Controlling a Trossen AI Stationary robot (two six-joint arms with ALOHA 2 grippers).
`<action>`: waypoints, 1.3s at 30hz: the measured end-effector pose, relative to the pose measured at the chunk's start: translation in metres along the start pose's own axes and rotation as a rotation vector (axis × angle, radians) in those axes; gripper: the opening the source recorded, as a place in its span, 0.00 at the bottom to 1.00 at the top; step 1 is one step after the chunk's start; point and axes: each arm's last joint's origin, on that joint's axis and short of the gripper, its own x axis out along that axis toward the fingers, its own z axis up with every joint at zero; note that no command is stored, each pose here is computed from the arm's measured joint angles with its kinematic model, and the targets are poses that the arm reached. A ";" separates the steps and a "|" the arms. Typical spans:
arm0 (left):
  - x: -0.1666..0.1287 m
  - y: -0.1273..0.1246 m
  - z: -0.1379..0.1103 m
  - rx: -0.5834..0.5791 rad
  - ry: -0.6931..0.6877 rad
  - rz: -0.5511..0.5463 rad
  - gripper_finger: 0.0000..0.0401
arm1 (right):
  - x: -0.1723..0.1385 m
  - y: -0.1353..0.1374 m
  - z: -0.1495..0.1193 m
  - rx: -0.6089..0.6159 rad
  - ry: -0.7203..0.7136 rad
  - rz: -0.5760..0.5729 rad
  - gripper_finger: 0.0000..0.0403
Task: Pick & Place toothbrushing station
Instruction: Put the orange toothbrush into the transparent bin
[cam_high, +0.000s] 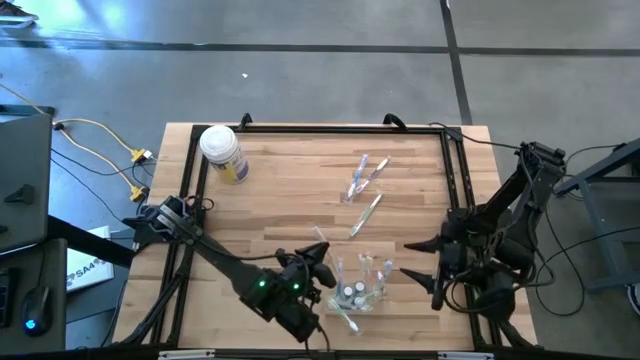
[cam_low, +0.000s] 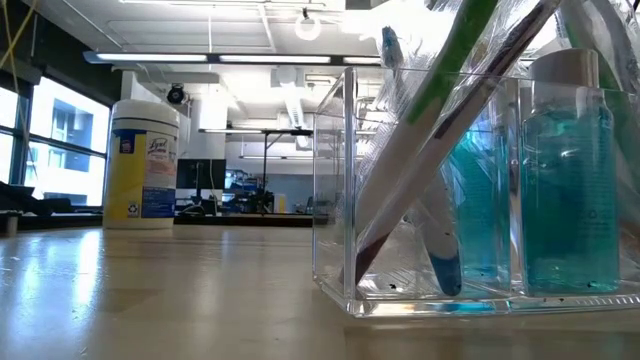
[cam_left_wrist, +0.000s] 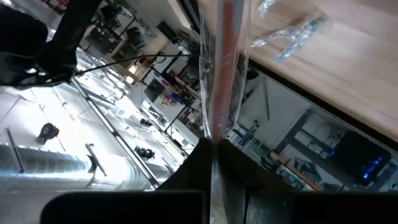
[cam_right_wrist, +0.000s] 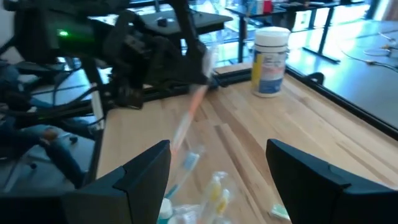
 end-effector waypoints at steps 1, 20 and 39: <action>0.001 0.001 0.000 -0.012 0.002 0.002 0.02 | 0.000 0.001 0.001 -0.003 -0.001 0.010 0.64; 0.000 0.057 -0.038 -0.229 0.016 0.069 0.02 | 0.044 -0.004 0.028 0.083 -0.002 0.032 0.64; 0.016 0.064 -0.044 -0.256 0.000 0.068 0.02 | 0.093 -0.030 0.049 0.117 0.091 0.199 0.64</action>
